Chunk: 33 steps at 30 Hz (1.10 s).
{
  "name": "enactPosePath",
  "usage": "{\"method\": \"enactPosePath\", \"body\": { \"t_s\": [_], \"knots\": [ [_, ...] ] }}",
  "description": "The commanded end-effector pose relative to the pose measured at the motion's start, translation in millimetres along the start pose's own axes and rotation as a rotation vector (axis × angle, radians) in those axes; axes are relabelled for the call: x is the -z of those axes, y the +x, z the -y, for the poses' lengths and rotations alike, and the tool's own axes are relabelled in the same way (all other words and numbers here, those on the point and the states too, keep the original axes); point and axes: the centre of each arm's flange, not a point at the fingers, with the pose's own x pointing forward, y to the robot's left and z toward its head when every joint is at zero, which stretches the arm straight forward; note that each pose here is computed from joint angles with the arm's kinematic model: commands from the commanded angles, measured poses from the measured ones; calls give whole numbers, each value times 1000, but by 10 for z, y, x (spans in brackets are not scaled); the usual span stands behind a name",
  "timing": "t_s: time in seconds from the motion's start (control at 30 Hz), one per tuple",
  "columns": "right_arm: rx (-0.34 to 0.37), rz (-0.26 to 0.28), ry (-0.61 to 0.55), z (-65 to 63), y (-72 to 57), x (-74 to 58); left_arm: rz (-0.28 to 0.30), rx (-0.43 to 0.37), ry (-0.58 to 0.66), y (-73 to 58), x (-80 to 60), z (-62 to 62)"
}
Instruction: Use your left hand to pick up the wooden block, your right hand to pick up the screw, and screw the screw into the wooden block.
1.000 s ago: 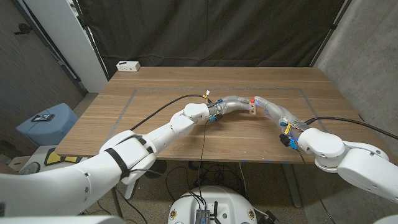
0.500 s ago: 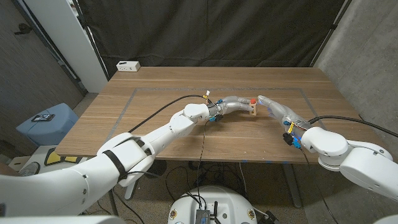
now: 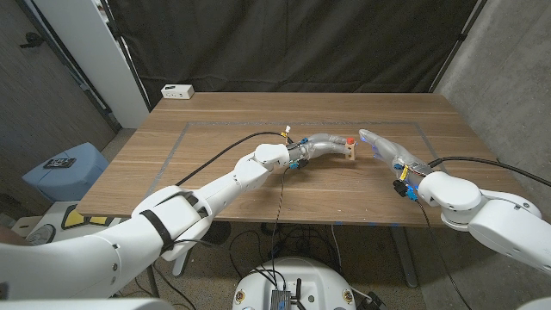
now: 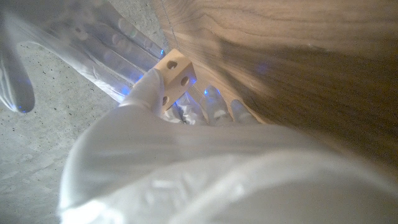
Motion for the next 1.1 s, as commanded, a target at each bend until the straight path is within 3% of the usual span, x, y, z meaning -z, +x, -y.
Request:
{"method": "enactPosePath", "body": {
  "t_s": [0.03, 0.6, 1.1],
  "knots": [
    [-14, 8, 7, 8, 101, 4, -1, 5, -2, 14, 0, 17],
    [-54, 33, 8, -49, 227, -30, -3, 6, -1, 23, -3, 27],
    [-64, 30, 19, -125, 202, -29, 1, 9, 1, 11, -5, 26]
  ]
}}
